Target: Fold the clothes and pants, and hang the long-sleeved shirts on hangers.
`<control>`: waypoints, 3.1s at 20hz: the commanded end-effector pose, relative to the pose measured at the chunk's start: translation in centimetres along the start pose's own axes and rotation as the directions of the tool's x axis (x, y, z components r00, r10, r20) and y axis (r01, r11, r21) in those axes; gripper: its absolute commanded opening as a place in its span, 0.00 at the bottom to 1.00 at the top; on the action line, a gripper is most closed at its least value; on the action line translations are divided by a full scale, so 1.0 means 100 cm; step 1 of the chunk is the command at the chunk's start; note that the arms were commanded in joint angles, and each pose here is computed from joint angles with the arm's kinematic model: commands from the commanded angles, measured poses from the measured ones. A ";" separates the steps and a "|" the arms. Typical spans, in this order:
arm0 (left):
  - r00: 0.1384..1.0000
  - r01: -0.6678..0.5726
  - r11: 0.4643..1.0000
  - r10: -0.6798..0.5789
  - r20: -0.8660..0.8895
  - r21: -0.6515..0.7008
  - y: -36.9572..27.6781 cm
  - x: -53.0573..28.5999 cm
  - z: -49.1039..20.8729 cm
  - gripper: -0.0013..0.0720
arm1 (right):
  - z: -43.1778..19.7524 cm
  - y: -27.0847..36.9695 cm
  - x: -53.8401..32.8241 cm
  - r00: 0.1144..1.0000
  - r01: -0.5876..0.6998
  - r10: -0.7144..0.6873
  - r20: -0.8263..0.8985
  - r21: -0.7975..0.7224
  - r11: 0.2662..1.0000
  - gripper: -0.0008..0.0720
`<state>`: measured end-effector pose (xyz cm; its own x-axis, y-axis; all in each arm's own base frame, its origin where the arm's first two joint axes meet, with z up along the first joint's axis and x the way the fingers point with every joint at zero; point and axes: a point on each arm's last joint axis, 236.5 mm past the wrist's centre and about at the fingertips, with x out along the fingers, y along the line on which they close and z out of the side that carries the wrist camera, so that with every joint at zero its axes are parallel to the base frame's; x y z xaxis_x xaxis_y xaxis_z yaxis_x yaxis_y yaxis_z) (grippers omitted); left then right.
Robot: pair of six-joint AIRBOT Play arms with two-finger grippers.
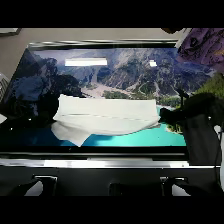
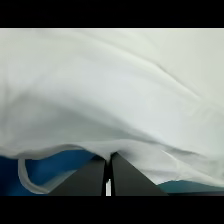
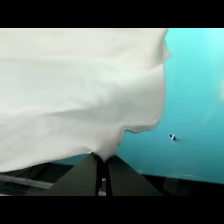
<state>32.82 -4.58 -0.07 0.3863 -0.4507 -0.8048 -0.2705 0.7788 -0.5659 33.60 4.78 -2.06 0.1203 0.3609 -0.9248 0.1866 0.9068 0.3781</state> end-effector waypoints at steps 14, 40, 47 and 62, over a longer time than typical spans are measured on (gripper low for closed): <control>1.000 0.028 0.998 -0.028 -0.007 0.062 -0.016 0.106 0.161 0.04 | 0.132 0.005 0.056 0.987 0.067 -0.065 0.150 -0.005 0.998 0.06; 0.995 0.032 0.992 -0.043 0.085 0.125 -0.051 0.045 0.193 0.74 | 0.093 -0.001 0.094 0.923 -0.356 0.362 -0.132 0.069 0.932 0.66; 0.996 0.057 0.989 -0.066 0.066 0.134 -0.069 0.040 0.183 0.19 | 0.098 0.023 0.062 0.954 -0.289 0.290 -0.075 0.024 0.957 0.05; 0.926 0.318 0.948 -0.304 -0.224 0.027 -0.310 0.232 -0.062 0.04 | 0.097 0.013 -0.160 0.960 0.113 -0.121 0.254 0.044 0.993 0.06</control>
<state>46.63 -34.75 -1.70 0.2375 -0.6836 -0.6902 -0.0482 0.7013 -0.7112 41.68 -0.91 10.35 0.2934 0.2357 -0.9265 0.2195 0.9266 0.3053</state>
